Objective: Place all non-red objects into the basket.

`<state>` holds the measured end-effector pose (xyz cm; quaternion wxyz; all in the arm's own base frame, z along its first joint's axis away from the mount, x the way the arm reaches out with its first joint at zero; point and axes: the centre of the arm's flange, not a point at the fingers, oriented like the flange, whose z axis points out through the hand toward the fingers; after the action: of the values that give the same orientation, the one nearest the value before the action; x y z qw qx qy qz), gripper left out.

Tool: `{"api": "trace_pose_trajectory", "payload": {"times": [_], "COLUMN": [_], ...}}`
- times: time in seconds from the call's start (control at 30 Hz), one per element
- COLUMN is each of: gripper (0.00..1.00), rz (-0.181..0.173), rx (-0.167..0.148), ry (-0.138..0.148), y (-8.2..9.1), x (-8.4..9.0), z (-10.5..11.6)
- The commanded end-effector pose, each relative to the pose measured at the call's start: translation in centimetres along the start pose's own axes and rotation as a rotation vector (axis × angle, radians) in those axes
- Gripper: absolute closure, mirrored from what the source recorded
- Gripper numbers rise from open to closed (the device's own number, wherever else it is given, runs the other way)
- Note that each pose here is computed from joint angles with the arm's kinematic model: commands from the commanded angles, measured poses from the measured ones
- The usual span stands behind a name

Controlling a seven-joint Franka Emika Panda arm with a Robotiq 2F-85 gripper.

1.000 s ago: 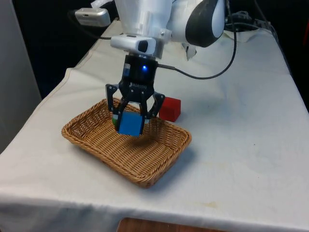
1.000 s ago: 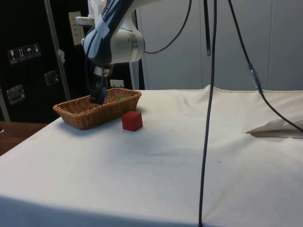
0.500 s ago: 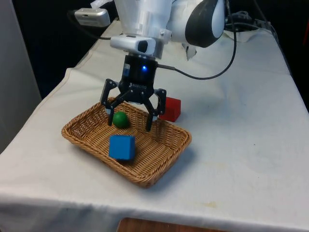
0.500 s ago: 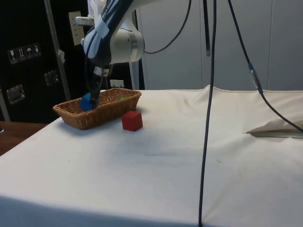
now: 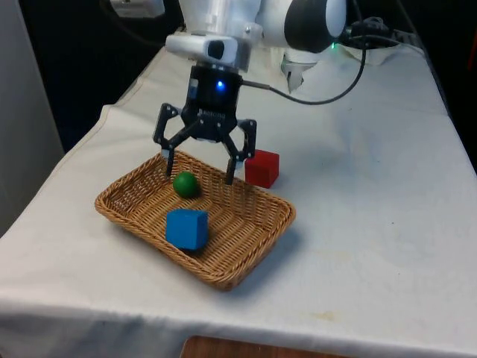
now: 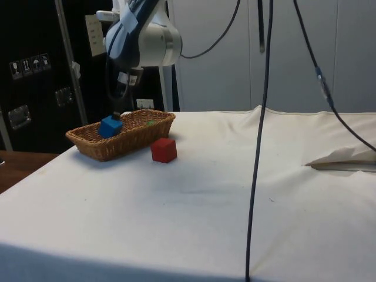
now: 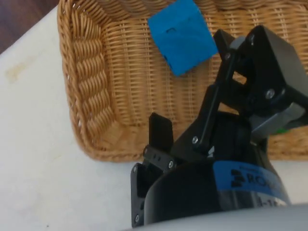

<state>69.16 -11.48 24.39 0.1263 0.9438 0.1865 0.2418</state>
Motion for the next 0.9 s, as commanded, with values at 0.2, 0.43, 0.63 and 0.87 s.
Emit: {"api": "trace_pose_trajectory", "payload": {"times": [0.2, 0.43, 0.63, 0.87], "gripper": [0.0, 0.0, 0.0, 0.0], "rz": [0.046, 0.074, 0.089, 0.105], "rx": [0.007, 0.022, 0.035, 0.05], "ry": [0.006, 0.017, 0.028, 0.041], "y": [0.7, 1.0, 1.1, 1.1], "x": [-0.2, -0.5, -1.0, -1.8], "z": [-2.8, -5.1, -7.2, -9.4]}}
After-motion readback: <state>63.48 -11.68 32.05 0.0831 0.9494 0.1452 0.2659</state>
